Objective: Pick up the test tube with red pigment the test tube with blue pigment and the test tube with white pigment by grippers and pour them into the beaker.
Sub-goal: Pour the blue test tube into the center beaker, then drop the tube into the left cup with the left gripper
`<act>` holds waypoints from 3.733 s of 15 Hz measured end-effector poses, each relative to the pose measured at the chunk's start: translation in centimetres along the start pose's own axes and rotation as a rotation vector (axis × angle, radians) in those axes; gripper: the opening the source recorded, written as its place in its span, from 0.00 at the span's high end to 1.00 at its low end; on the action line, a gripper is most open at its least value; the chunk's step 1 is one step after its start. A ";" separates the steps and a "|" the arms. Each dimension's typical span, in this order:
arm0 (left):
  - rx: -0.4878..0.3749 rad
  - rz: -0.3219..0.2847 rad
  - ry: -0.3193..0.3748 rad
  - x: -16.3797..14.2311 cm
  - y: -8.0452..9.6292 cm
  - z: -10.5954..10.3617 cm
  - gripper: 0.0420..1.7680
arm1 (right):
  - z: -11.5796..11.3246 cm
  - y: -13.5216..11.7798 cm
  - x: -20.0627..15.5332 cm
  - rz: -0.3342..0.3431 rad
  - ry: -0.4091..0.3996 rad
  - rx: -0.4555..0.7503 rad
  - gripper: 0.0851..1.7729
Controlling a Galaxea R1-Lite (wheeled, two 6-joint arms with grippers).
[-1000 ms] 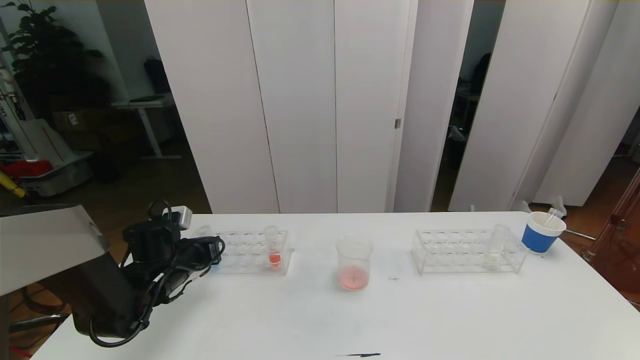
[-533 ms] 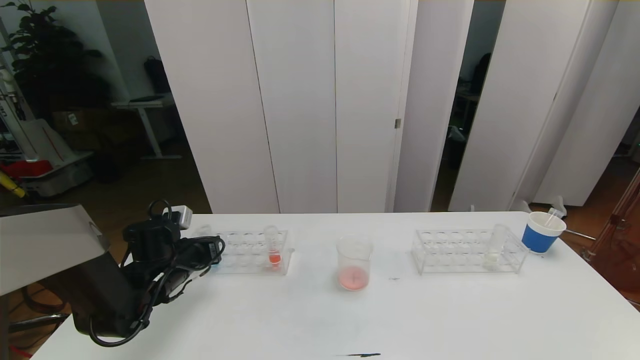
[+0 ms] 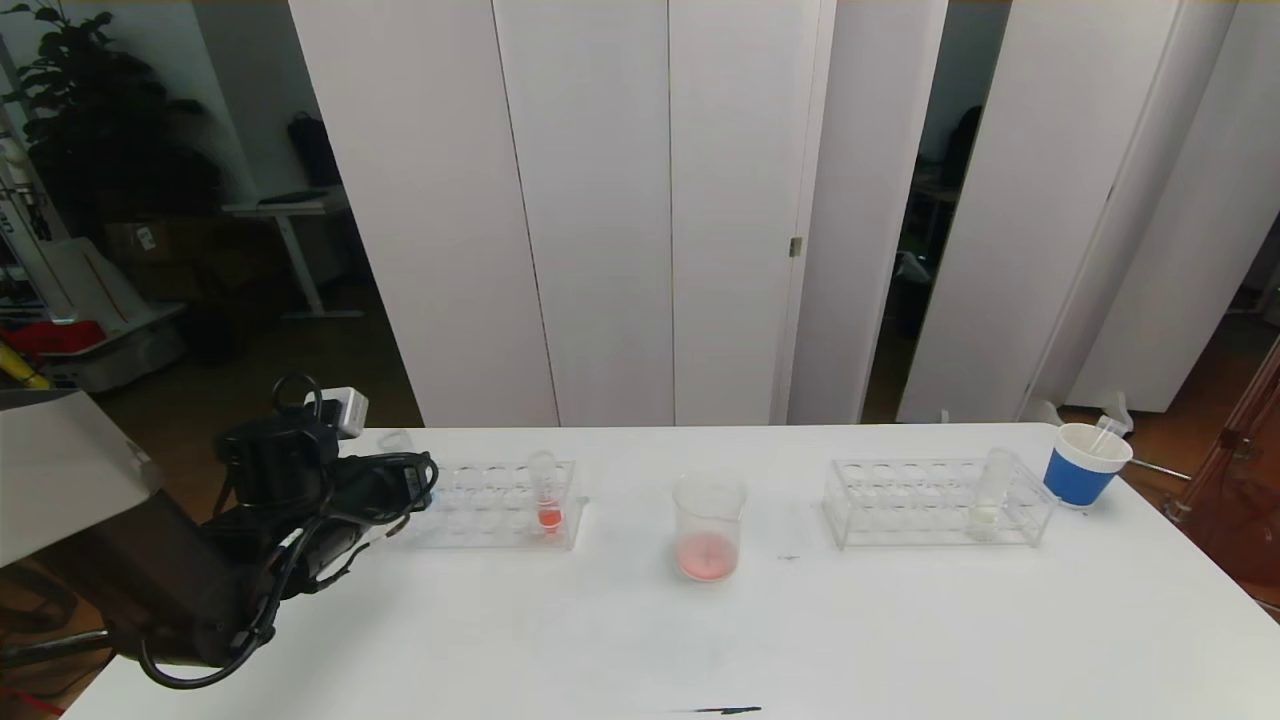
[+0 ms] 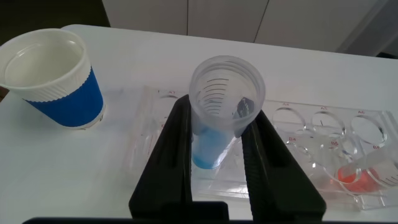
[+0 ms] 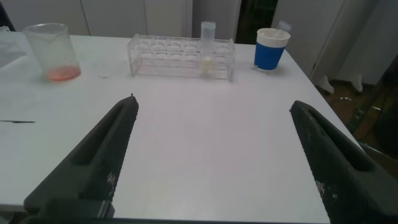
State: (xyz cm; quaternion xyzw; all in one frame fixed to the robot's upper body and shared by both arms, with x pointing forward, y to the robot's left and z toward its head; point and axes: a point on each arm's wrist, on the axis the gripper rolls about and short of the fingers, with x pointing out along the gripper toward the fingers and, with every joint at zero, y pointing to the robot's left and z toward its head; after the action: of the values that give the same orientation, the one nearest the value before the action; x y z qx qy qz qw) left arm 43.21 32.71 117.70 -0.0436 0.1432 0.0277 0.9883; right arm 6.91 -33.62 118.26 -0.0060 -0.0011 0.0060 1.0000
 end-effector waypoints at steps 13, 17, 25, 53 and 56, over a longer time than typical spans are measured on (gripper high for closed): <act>0.030 -0.159 -0.115 -9.5 -5.1 11.5 0.70 | 0.0 0.0 0.0 0.000 0.000 0.000 0.02; 0.106 -0.309 -0.173 -10.9 -8.7 13.1 0.70 | 0.0 0.0 0.0 0.000 0.000 0.000 0.02; 0.366 -0.486 -0.267 -6.9 -16.2 11.3 0.70 | 0.0 0.0 0.0 0.000 0.000 0.000 0.02; 1.177 -0.554 -0.852 2.4 -19.3 0.9 0.70 | 0.0 0.0 0.0 0.000 0.000 0.000 0.02; 1.217 -0.578 -0.895 2.9 -18.8 0.6 0.70 | 0.0 0.0 0.0 0.000 0.000 0.000 0.02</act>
State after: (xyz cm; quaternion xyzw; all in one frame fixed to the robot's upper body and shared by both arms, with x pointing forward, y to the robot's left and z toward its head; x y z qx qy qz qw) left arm 47.37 14.22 118.92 0.4821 -0.2927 -0.2969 0.7705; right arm 6.91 -33.62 118.26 -0.0058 -0.0011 0.0057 1.0000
